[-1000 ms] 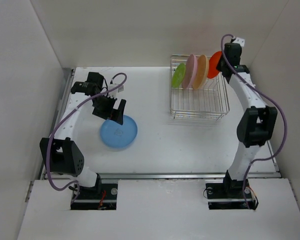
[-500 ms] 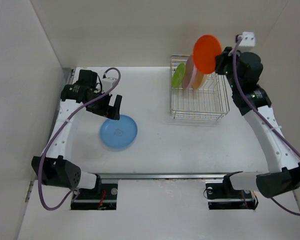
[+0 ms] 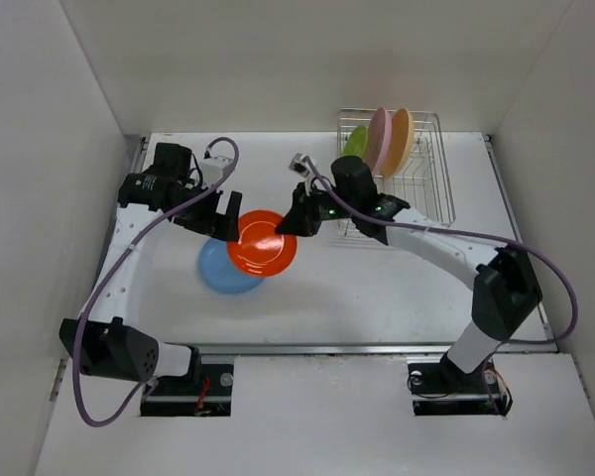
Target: Unload the plates from the dish rack
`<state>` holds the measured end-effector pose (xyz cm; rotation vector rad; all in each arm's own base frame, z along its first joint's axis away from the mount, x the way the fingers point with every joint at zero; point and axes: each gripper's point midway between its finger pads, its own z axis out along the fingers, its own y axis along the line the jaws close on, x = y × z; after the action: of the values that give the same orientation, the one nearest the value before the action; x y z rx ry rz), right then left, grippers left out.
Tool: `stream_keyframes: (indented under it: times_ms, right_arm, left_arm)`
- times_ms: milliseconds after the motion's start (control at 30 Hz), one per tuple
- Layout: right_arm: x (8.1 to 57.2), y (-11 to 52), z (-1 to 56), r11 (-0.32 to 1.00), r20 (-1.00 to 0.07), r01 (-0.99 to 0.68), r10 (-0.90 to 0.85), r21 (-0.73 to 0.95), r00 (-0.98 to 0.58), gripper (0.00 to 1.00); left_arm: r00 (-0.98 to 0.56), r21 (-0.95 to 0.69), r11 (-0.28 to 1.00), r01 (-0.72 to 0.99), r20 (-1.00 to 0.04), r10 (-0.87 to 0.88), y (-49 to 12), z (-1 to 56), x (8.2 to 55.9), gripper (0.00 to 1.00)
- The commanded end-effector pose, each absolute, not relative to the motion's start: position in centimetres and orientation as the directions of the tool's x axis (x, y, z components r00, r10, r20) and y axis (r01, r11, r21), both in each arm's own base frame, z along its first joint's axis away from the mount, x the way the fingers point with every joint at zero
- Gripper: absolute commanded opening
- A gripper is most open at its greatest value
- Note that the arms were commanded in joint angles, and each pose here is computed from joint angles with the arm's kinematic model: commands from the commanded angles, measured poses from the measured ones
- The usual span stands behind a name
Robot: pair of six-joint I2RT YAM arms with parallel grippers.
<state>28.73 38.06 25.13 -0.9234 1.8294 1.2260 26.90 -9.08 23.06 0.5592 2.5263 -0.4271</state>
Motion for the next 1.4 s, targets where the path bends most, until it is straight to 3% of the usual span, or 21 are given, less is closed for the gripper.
stream_keyframes:
  times_ms: [0,167,200,300,333,367,667,767,800,833,1033,1267,1367]
  right_arm:
    - [26.6,41.6,29.0,0.078,-0.913,-0.919,-0.108,0.386,-0.392,0.0]
    - [27.1,43.4,27.8,0.069,-0.905,-0.91,-0.101,0.408,-0.414,0.0]
    - [27.3,43.6,27.5,0.069,-0.903,-0.908,-0.098,0.414,-0.419,0.0]
    - [27.5,43.9,27.5,0.061,-0.899,-0.904,-0.1,0.423,-0.427,0.0]
    - [27.5,43.9,27.5,0.061,-0.899,-0.904,-0.1,0.423,-0.427,0.0]
    - [27.5,43.9,27.5,0.061,-0.899,-0.904,-0.1,0.423,-0.427,0.0]
    - [28.5,44.6,26.6,0.087,-0.886,-0.891,-0.1,0.445,-0.453,0.0]
    - [29.5,44.2,25.7,0.142,-0.862,-0.865,-0.099,0.482,-0.497,0.26]
    - [30.3,43.8,25.5,0.172,-0.853,-0.852,-0.091,0.495,-0.514,0.26]
    - [31.6,43.1,25.4,0.218,-0.848,-0.837,-0.067,0.502,-0.526,0.43]
    - [36.6,39.6,27.3,0.389,-0.818,-0.736,0.089,0.554,-0.569,0.75]
    - [38.9,34.6,31.1,0.557,-0.86,-0.672,0.171,0.487,-0.481,0.77]
    - [39.0,32.6,32.4,0.617,-0.886,-0.655,0.166,0.436,-0.433,0.77]
  left_arm:
    - [-0.794,-0.173,0.869,0.464,-0.516,0.321,-8.8,21.8,26.6,0.91]
    - [-0.816,-0.182,0.862,0.472,-0.461,0.349,-8.5,20.4,25.8,0.62]
    - [-0.811,-0.178,0.859,0.48,-0.463,0.357,-8.5,20.4,25.8,0.46]
    - [-0.83,-0.192,0.86,0.472,-0.427,0.36,-8.4,19.7,25.2,0.18]
    - [-0.836,-0.197,0.861,0.469,-0.413,0.361,-8.3,19.6,24.9,0.04]
    - [-0.843,-0.213,0.858,0.468,-0.4,0.361,-8.5,19.4,24.7,0.0]
    - [-0.845,-0.32,0.809,0.494,-0.396,0.359,-10.3,20.6,24.1,0.0]
    - [-0.865,-0.316,0.845,0.431,-0.412,0.288,-9.5,21.4,25.7,0.0]
    - [-0.866,-0.315,0.856,0.41,-0.428,0.258,-9.2,21.8,26.3,0.0]
    - [-0.879,-0.316,0.87,0.38,-0.417,0.232,-8.8,21.5,27.1,0.0]
    - [-0.916,-0.4,0.901,0.166,-0.401,-0.009,-6.2,21.5,31.9,0.0]
    - [-0.855,-0.488,0.86,-0.152,-0.372,-0.362,2.0,19.2,39.6,0.0]
    - [-0.816,-0.539,0.792,-0.285,-0.297,-0.496,5.8,16.4,41.8,0.0]
